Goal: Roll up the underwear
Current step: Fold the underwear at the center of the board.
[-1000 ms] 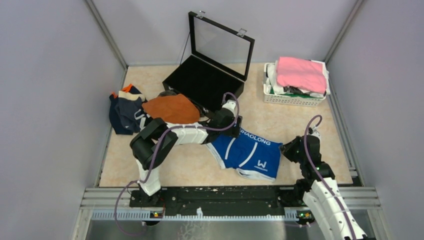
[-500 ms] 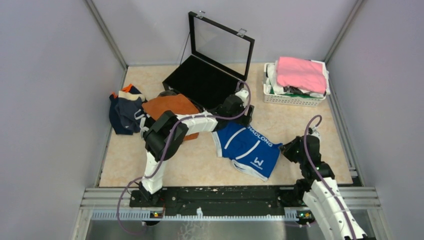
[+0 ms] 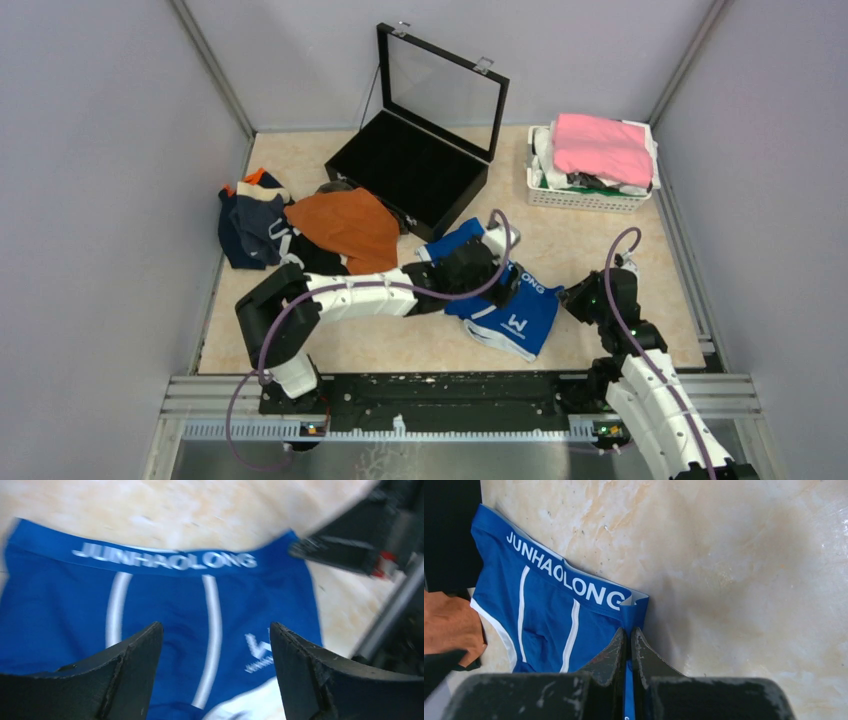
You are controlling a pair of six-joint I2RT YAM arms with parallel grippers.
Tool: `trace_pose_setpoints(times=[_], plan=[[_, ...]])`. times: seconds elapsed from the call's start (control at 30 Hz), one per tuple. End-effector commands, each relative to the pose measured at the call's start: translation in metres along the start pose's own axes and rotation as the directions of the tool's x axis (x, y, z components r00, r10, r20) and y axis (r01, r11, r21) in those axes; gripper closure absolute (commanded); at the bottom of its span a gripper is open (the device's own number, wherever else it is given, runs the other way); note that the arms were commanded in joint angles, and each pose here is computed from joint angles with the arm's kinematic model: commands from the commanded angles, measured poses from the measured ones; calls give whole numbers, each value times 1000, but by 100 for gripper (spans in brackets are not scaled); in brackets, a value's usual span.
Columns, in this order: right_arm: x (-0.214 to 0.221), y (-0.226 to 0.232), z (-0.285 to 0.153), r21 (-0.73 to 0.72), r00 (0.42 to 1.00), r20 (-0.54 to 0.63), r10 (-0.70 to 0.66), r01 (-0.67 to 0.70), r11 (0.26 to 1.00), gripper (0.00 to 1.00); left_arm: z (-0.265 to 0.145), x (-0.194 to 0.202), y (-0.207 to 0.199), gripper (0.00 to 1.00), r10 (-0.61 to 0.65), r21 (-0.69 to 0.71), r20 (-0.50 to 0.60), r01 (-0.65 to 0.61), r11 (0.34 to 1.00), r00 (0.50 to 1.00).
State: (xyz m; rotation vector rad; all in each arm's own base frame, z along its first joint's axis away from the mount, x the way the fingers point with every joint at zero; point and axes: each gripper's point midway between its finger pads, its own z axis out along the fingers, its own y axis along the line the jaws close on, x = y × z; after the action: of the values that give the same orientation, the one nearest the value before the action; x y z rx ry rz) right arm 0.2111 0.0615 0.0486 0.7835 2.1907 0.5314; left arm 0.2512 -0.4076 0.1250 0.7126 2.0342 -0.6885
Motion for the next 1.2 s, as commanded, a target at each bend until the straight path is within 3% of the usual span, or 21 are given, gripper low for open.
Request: trace_pose_setpoints(times=[0.0, 0.37, 0.77, 1.17], plan=[[-10, 8, 1, -28, 999, 36, 15, -14, 1000, 100, -8, 33, -48, 17, 7, 45, -36, -5, 999, 999], [-6, 9, 3, -37, 1000, 20, 10, -9, 999, 100, 1, 83, -146, 34, 106, 165, -161, -79, 983, 981], [-4, 5, 2, -28, 1000, 18, 7, -7, 1000, 100, 8, 122, -160, 43, 206, 167, -279, -164, 972, 938], [-6, 7, 0, -30, 1000, 20, -3, 3, 1000, 100, 21, 139, -159, 48, 250, 124, -299, -223, 967, 921]])
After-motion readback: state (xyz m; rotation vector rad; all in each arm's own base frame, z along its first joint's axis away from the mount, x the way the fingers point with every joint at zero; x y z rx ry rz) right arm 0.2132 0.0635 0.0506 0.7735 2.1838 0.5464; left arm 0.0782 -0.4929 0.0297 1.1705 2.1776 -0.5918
